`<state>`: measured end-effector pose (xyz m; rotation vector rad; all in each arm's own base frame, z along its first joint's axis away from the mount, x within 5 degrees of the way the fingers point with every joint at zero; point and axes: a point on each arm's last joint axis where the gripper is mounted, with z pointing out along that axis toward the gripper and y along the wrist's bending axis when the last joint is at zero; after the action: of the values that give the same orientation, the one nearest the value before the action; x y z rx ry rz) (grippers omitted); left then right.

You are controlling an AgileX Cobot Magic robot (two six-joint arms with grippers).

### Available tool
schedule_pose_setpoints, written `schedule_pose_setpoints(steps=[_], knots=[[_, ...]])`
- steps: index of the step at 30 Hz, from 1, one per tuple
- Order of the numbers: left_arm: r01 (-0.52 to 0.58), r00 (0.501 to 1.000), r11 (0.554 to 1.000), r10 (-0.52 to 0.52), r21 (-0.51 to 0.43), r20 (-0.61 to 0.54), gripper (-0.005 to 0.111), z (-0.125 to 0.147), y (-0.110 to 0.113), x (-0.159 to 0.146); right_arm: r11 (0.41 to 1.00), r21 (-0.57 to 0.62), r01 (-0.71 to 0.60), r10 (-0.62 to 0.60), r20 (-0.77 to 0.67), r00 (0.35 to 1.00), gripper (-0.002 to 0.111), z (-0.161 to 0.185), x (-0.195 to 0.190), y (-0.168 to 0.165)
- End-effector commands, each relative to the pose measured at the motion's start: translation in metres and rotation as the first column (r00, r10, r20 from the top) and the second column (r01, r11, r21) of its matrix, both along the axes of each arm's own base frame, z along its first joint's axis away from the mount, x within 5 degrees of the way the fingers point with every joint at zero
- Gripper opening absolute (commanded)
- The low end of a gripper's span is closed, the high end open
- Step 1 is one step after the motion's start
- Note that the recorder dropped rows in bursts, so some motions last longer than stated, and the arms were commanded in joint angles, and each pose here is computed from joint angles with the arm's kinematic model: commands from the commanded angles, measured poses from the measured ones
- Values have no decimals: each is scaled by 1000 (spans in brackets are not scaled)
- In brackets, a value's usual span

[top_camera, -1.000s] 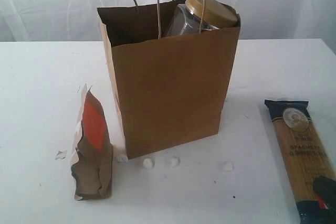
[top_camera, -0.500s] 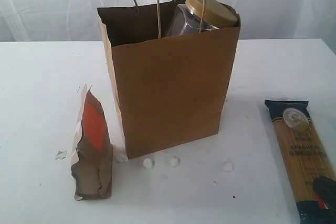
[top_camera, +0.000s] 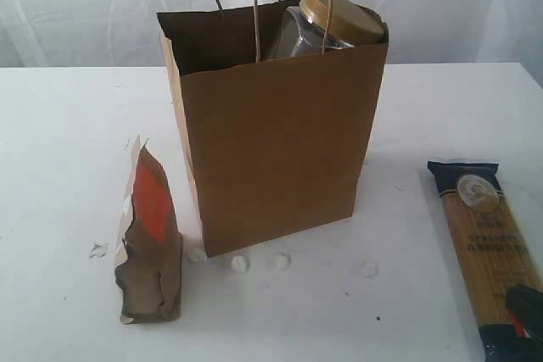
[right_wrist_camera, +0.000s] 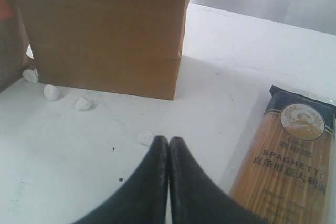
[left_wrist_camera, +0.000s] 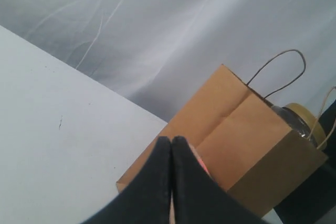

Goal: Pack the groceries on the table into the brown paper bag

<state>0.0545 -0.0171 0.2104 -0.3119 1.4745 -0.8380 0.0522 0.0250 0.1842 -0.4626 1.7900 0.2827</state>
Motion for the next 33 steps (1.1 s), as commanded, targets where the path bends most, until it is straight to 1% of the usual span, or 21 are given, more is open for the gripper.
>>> schedule_pose_setpoints(steps=[1, 10, 18, 20, 22, 24, 25, 27, 28, 30, 31, 32, 33], knots=[[-7, 999, 1000, 8, -28, 47, 0, 4, 1, -1, 1000, 3, 8, -8, 9, 1000, 0, -1, 0, -1], [-12, 994, 999, 18, -49, 109, 0, 10, 2, -2, 1000, 3, 8, -8, 9, 1000, 0, -1, 0, -1], [-14, 991, 998, 21, -60, 134, 0, 12, 2, -2, 1000, 3, 8, -8, 9, 1000, 0, -1, 0, -1], [-4, 991, 994, 18, -105, 136, 0, 13, 3, -2, 1000, 3, 8, -8, 9, 1000, 0, -1, 0, -1], [20, 987, 980, 12, -199, 161, 0, 18, 4, -4, 1000, 3, 8, -8, 9, 1000, 0, -1, 0, -1], [64, 976, 957, -1, -282, 217, 0, 25, 4, -6, 1000, 3, 8, -8, 9, 1000, 0, -1, 0, -1], [83, 969, 952, -7, -295, 248, 0, 28, 4, -8, 1000, 3, 8, -8, 9, 1000, 0, -1, 0, -1], [127, 950, 950, -34, -286, 310, 0, 32, 2, -11, 1000, 3, 8, -8, 9, 1000, 0, -1, 0, -1], [149, 949, 948, -57, -280, 310, 0, 33, 0, -12, 1000, 3, 8, -8, 9, 1000, 0, -1, 0, -1], [203, 934, 959, -129, -200, 332, 0, 53, -6, -18, 1000, 3, 8, -8, 9, 1000, 0, -1, 0, -1], [204, 930, 966, -141, -159, 338, 0, 67, -6, -22, 1000, 3, 8, -8, 9, 1000, 0, -1, 0, -1], [183, 938, 975, -136, -124, 318, 0, 80, -5, -26, 1000, 3, 8, -8, 9, 1000, 0, -1, 0, -1], [142, 950, 985, -108, -100, 292, 0, 94, -2, -28, 1000, 3, 8, -8, 9, 1000, 0, -1, 0, -1]])
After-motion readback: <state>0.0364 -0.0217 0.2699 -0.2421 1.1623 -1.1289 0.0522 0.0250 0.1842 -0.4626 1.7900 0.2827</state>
